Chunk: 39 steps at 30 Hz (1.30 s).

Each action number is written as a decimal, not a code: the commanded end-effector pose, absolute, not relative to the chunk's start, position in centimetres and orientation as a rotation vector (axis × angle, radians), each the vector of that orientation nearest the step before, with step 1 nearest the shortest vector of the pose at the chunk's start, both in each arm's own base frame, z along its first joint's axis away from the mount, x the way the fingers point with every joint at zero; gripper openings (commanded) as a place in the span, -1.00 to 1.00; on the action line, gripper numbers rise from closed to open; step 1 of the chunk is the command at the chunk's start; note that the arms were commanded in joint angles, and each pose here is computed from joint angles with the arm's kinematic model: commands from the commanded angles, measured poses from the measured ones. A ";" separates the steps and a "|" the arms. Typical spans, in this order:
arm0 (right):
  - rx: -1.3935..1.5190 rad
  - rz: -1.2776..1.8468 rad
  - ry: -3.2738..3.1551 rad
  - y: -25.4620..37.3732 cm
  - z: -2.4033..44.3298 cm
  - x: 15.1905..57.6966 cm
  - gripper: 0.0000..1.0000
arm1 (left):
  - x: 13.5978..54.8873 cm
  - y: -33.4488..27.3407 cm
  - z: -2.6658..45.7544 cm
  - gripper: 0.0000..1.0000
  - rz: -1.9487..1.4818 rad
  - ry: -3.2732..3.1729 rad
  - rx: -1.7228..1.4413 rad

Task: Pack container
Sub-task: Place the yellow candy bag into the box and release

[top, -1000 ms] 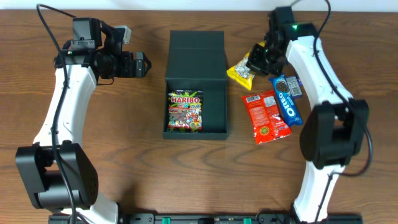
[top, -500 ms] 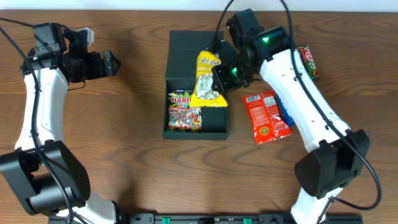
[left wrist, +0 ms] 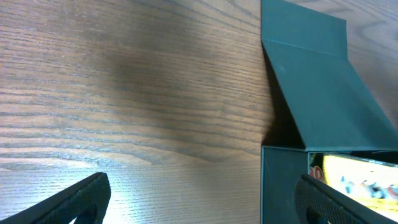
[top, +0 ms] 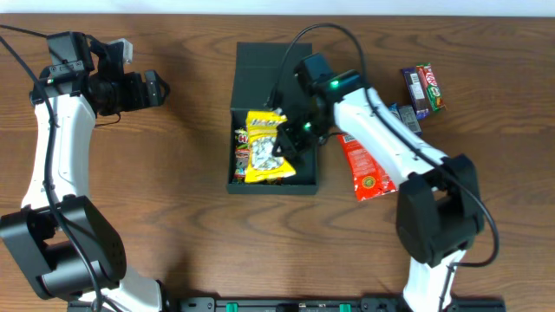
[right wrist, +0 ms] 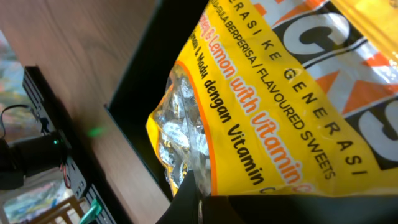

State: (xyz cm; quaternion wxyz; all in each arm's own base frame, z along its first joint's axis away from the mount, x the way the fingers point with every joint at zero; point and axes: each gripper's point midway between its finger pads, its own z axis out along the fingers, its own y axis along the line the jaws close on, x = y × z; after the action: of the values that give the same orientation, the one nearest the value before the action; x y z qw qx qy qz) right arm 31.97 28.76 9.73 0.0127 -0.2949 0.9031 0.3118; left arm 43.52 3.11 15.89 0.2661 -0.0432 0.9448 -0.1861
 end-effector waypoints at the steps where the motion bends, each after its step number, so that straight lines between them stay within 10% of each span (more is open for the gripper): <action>1: -0.924 1.049 2.816 30.9 9.2 31.1 -0.97 | 43.4 3.0 15.6 0.91 -0.517 2.561 -0.120; 11: -0.737 0.949 2.878 32.1 6.3 33.2 -0.97 | 42.9 2.9 15.4 0.90 -0.522 2.580 -0.114; 14: -0.733 0.945 2.902 32.0 5.4 33.1 0.40 | 42.9 2.9 15.4 0.91 -0.521 2.580 -0.113; 16: -0.712 0.947 2.903 32.0 5.6 33.2 0.87 | 42.9 2.9 15.4 0.90 -0.522 2.580 -0.113; 24: -0.588 0.752 2.849 29.4 10.8 36.4 0.93 | 42.9 2.8 15.4 0.90 -0.521 2.580 -0.113; 26: -0.563 0.642 2.857 28.0 11.5 36.9 0.67 | 42.9 2.8 15.4 0.90 -0.521 2.580 -0.113; 29: -0.543 0.525 2.881 26.6 11.6 36.9 -0.97 | 42.9 2.8 15.4 0.91 -0.523 2.581 -0.114; 32: -0.550 0.495 2.919 26.3 10.5 36.4 -0.97 | 42.4 2.3 15.0 0.94 -0.536 2.607 -0.112; 36: -0.560 0.444 2.961 26.0 8.7 35.8 -0.97 | 40.9 -0.4 12.4 -0.60 -0.598 2.707 -0.075; 39: -0.567 0.384 2.963 25.5 8.2 35.8 -0.97 | 39.4 -3.2 9.7 -0.88 -0.687 2.791 -0.040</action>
State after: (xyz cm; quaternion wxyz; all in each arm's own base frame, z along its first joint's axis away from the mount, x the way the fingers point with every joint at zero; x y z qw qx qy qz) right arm 35.89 26.10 9.48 0.0549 -0.1851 0.9688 0.1553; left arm 40.93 -0.71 12.94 0.1894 -0.0242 0.9590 -0.2092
